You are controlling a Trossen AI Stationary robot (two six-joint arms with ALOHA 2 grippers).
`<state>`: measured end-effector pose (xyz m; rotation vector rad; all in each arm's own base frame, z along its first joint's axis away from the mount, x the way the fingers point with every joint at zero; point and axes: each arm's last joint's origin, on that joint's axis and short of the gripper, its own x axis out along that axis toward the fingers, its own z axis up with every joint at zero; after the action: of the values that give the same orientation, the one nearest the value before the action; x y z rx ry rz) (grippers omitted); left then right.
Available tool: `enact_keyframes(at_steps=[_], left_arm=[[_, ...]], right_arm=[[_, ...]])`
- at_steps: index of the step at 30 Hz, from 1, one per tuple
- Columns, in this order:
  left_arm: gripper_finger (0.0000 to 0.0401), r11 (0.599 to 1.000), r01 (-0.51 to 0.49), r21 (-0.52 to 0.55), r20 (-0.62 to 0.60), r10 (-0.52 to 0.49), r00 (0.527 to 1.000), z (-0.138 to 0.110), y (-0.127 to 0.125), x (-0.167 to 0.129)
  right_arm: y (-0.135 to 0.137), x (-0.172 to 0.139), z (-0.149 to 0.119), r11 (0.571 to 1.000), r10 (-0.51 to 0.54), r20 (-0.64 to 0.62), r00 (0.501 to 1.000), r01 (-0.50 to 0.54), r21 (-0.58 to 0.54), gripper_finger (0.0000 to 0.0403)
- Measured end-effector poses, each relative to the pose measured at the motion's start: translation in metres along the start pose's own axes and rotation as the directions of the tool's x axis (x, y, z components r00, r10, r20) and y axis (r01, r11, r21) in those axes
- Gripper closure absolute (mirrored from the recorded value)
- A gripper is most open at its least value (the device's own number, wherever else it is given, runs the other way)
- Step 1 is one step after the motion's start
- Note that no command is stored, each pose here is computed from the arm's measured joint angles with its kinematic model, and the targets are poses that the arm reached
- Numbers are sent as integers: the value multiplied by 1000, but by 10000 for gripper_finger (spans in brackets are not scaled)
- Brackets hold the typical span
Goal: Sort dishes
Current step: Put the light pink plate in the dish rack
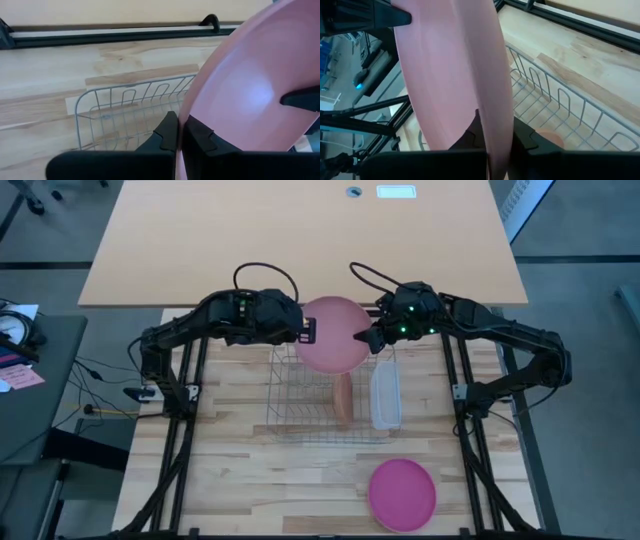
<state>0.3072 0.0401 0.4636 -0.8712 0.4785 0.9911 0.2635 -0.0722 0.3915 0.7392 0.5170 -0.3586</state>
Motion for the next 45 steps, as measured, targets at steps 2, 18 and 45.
enact_keyframes(at_steps=[2,18,45], left_arm=[[393,1000,2,-11,-1,-2,1000,0,0,0],[383,999,6,-39,1,-6,1000,0,0,0],[267,973,113,-204,66,-101,993,11,1,-27]], right_arm=[[0,0,0,1000,0,0,1000,0,-1,377],[-3,0,2,1000,-7,5,1000,7,-16,378],[-29,-3,17,995,-95,43,995,93,45,378]])
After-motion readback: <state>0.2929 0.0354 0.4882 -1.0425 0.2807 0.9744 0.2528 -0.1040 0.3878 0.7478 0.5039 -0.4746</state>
